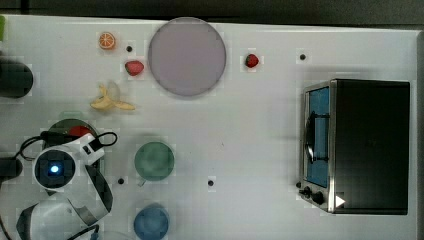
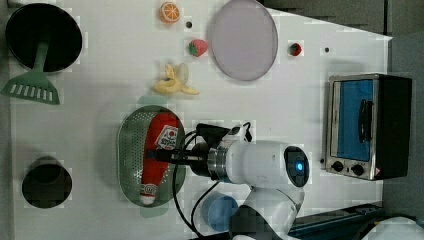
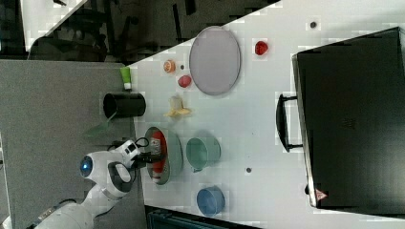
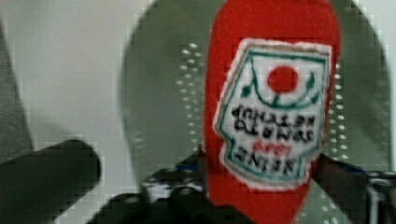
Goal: Pick Ketchup from the table and place it in strainer.
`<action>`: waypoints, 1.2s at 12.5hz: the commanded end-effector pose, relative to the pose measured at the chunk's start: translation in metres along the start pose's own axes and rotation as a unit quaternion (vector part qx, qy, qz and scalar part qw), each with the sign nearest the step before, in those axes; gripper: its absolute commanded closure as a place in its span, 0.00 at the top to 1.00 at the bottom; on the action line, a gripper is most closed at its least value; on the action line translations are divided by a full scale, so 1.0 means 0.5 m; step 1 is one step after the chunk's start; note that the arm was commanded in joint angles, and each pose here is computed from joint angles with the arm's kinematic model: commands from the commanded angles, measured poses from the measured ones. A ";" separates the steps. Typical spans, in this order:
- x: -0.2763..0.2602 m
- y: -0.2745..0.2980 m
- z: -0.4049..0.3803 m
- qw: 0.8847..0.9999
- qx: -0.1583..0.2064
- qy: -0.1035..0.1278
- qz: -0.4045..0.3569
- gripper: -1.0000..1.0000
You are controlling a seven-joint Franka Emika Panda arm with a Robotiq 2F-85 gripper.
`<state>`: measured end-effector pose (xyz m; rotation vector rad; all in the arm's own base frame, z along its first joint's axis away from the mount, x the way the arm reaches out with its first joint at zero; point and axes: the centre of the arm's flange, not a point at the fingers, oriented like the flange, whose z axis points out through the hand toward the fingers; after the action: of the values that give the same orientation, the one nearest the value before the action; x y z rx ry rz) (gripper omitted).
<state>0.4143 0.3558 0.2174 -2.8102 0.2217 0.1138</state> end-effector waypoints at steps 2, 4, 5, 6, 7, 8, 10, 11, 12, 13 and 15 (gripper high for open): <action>0.019 -0.048 -0.088 0.998 0.021 0.050 0.012 1.00; 0.052 -0.031 -0.146 0.997 0.018 0.073 0.034 1.00; 0.071 -0.016 -0.181 0.995 0.012 0.086 0.042 1.00; 0.094 0.006 -0.221 0.994 0.002 0.099 0.055 1.00; 0.118 0.039 -0.260 0.992 -0.015 0.107 0.072 1.00; 0.144 0.078 -0.304 0.988 -0.031 0.116 0.094 1.00; 0.191 0.159 -0.411 0.978 -0.060 0.137 0.143 1.00; 0.207 0.195 -0.470 0.972 -0.072 0.146 0.168 1.00; 0.219 0.230 -0.531 0.966 -0.082 0.153 0.192 1.00; 0.223 0.262 -0.589 0.960 -0.093 0.153 0.215 1.00; 0.216 0.318 -0.704 0.948 -0.105 0.140 0.264 1.00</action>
<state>0.5079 0.1052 0.4604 -2.9692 0.9311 -0.1170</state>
